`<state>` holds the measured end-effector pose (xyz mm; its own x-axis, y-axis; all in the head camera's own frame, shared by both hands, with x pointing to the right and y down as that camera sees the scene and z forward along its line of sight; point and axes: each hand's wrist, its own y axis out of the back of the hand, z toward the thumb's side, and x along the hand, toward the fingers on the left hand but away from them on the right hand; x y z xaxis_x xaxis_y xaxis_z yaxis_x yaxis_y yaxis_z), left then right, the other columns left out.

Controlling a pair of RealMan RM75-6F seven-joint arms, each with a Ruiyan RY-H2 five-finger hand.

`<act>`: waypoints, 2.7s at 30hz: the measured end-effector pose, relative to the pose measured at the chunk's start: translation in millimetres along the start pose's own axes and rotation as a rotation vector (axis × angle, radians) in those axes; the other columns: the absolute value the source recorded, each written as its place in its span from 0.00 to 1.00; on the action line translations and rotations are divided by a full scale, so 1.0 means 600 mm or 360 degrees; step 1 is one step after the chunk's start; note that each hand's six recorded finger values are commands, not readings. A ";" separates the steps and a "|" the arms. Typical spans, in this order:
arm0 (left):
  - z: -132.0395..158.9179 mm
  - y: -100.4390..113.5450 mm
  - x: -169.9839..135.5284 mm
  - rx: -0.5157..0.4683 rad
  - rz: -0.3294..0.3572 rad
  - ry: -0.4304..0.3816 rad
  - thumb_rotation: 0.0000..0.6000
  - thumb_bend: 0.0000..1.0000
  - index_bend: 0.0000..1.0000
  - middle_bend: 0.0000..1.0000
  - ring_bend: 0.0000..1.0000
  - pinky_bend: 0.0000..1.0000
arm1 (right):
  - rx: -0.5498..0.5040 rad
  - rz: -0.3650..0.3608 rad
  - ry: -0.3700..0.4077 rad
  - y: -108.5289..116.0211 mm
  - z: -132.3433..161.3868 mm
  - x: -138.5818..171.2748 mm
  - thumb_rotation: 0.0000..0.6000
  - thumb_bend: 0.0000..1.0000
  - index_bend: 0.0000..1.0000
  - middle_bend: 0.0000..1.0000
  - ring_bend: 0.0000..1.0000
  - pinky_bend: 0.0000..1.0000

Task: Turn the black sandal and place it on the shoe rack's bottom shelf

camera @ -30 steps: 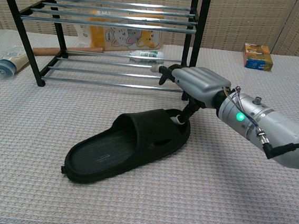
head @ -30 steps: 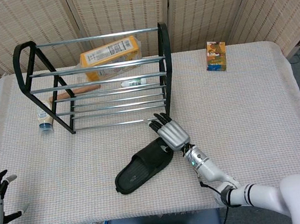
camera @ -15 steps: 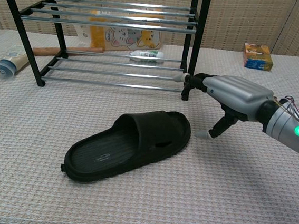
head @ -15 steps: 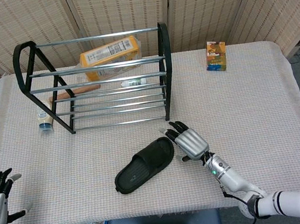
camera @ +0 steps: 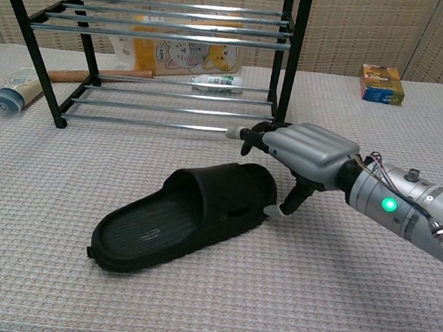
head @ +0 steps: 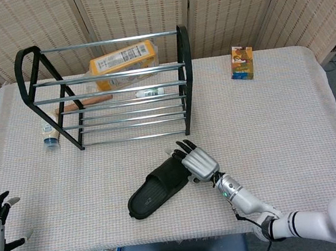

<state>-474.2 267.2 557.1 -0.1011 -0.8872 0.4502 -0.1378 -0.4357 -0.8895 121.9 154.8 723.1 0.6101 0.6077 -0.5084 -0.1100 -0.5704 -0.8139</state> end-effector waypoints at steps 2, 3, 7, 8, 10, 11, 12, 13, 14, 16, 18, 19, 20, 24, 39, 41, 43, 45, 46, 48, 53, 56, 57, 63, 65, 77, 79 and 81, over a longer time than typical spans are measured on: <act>-0.002 0.001 0.000 0.0001 0.0003 0.0004 1.00 0.12 0.26 0.12 0.09 0.26 | 0.0018 -0.0010 0.0004 0.000 0.006 -0.012 1.00 0.20 0.00 0.19 0.08 0.07; -0.003 0.001 -0.001 -0.0001 0.0003 0.0006 1.00 0.12 0.26 0.12 0.09 0.26 | 0.0026 -0.0018 0.0007 0.001 0.010 -0.020 1.00 0.20 0.00 0.19 0.08 0.07; -0.007 0.001 -0.002 0.0003 0.0002 0.0015 1.00 0.12 0.26 0.13 0.09 0.26 | 0.0055 -0.0048 0.0021 0.008 0.027 -0.049 1.00 0.20 0.00 0.19 0.08 0.07; -0.008 0.001 -0.002 0.0005 0.0002 0.0017 1.00 0.12 0.26 0.13 0.09 0.26 | 0.0063 -0.0057 0.0024 0.010 0.031 -0.055 1.00 0.20 0.00 0.19 0.08 0.07; -0.010 0.001 -0.002 0.0005 0.0003 0.0022 1.00 0.12 0.26 0.12 0.09 0.26 | 0.0076 -0.0087 0.0029 0.016 0.040 -0.069 1.00 0.20 0.00 0.19 0.08 0.08; -0.011 0.001 -0.002 0.0006 0.0004 0.0025 1.00 0.12 0.26 0.12 0.09 0.26 | 0.0079 -0.0103 0.0028 0.019 0.044 -0.075 1.00 0.20 0.00 0.19 0.08 0.07; -0.013 0.001 -0.002 0.0007 0.0003 0.0030 1.00 0.12 0.26 0.12 0.09 0.26 | 0.0079 -0.0127 0.0027 0.024 0.050 -0.082 1.00 0.20 0.00 0.19 0.08 0.07; -0.013 0.001 -0.002 0.0008 0.0002 0.0032 1.00 0.12 0.26 0.12 0.09 0.26 | 0.0078 -0.0145 0.0026 0.027 0.054 -0.088 1.00 0.20 0.00 0.19 0.08 0.07; -0.014 0.001 -0.002 0.0009 0.0002 0.0033 1.00 0.12 0.26 0.13 0.09 0.26 | 0.0078 -0.0163 0.0026 0.031 0.058 -0.093 1.00 0.20 0.00 0.19 0.08 0.07; -0.014 0.001 -0.002 0.0012 0.0004 0.0034 1.00 0.12 0.26 0.12 0.09 0.26 | 0.0078 -0.0204 0.0031 0.040 0.068 -0.105 1.00 0.20 0.00 0.19 0.08 0.07; -0.015 0.002 -0.002 0.0010 0.0005 0.0037 1.00 0.12 0.26 0.13 0.09 0.26 | 0.0067 -0.0234 0.0046 0.048 0.077 -0.109 1.00 0.20 0.00 0.19 0.08 0.07; -0.016 0.002 -0.002 0.0011 0.0005 0.0039 1.00 0.12 0.26 0.13 0.09 0.26 | 0.0059 -0.0241 0.0055 0.050 0.079 -0.108 1.00 0.20 0.00 0.19 0.08 0.07; -0.017 0.003 -0.003 0.0011 0.0006 0.0041 1.00 0.12 0.26 0.13 0.09 0.26 | 0.0052 -0.0249 0.0065 0.052 0.081 -0.105 1.00 0.20 0.00 0.19 0.08 0.07; -0.018 0.004 -0.004 0.0012 0.0008 0.0042 1.00 0.12 0.26 0.13 0.09 0.26 | 0.0004 -0.0268 0.0122 0.064 0.086 -0.083 1.00 0.27 0.00 0.19 0.08 0.08; 0.001 0.012 -0.005 0.0015 0.0022 -0.0001 1.00 0.12 0.26 0.12 0.09 0.26 | -0.0040 -0.0075 0.0589 0.058 0.142 0.064 1.00 0.61 0.00 0.29 0.08 0.07; -0.001 0.013 -0.007 0.0018 0.0023 0.0008 1.00 0.12 0.26 0.12 0.09 0.26 | -0.0018 -0.0061 0.0624 0.051 0.149 0.069 1.00 0.62 0.00 0.30 0.08 0.07; -0.004 0.013 -0.009 0.0019 0.0020 0.0018 1.00 0.12 0.26 0.13 0.09 0.26 | 0.0022 -0.0051 0.0646 0.043 0.153 0.071 1.00 0.62 0.00 0.31 0.08 0.07; -0.006 0.013 -0.011 0.0017 0.0020 0.0023 1.00 0.12 0.26 0.13 0.09 0.26 | 0.0069 -0.0036 0.0661 0.035 0.156 0.072 1.00 0.62 0.00 0.31 0.08 0.06; -0.006 0.013 -0.012 0.0017 0.0020 0.0025 1.00 0.12 0.26 0.13 0.09 0.26 | 0.0091 -0.0033 0.0667 0.032 0.156 0.072 1.00 0.62 0.00 0.31 0.08 0.06; -0.008 0.013 -0.013 0.0015 0.0020 0.0029 1.00 0.12 0.26 0.13 0.09 0.26 | 0.0151 -0.0034 0.0678 0.027 0.157 0.073 1.00 0.62 0.00 0.32 0.08 0.05; -0.012 0.012 -0.014 0.0014 0.0020 0.0039 1.00 0.12 0.26 0.12 0.09 0.26 | 0.0283 -0.0039 0.0672 0.017 0.152 0.072 1.00 0.62 0.00 0.32 0.06 0.02; -0.012 0.012 -0.014 0.0012 0.0021 0.0039 1.00 0.12 0.26 0.13 0.09 0.26 | 0.0341 -0.0008 0.0650 0.008 0.145 0.069 1.00 0.62 0.00 0.32 0.05 0.00; -0.012 0.012 -0.014 0.0012 0.0023 0.0038 1.00 0.12 0.26 0.13 0.09 0.26 | 0.0359 -0.0001 0.0642 0.006 0.142 0.067 1.00 0.62 0.00 0.32 0.05 0.00; -0.015 0.013 -0.015 0.0010 0.0025 0.0041 1.00 0.12 0.26 0.12 0.09 0.26 | 0.0403 -0.0003 0.0604 0.003 0.135 0.057 1.00 0.62 0.00 0.33 0.05 0.00; -0.015 0.013 -0.015 0.0010 0.0025 0.0041 1.00 0.12 0.26 0.12 0.09 0.26 | 0.0380 0.0000 0.0606 0.003 0.136 0.058 1.00 0.62 0.00 0.33 0.05 0.00; -0.020 0.010 -0.017 0.0012 0.0021 0.0053 1.00 0.12 0.26 0.12 0.09 0.26 | 0.0293 -0.0046 0.0707 0.017 0.171 0.069 1.00 0.62 0.00 0.33 0.05 0.00; -0.021 0.010 -0.017 0.0009 0.0018 0.0055 1.00 0.12 0.26 0.12 0.09 0.26 | 0.0312 -0.0030 0.0709 0.010 0.173 0.063 1.00 0.62 0.00 0.33 0.05 0.00; -0.021 0.009 -0.018 0.0007 0.0015 0.0054 1.00 0.12 0.26 0.12 0.09 0.26 | 0.0347 -0.0017 0.0703 0.002 0.173 0.056 1.00 0.62 0.00 0.33 0.05 0.00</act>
<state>-486.4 276.2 548.3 -0.1358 -0.8856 0.4441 -0.1321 -0.4280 -0.8941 60.9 231.9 675.6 0.8813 0.2936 -0.3703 -0.2349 -0.4077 -0.8824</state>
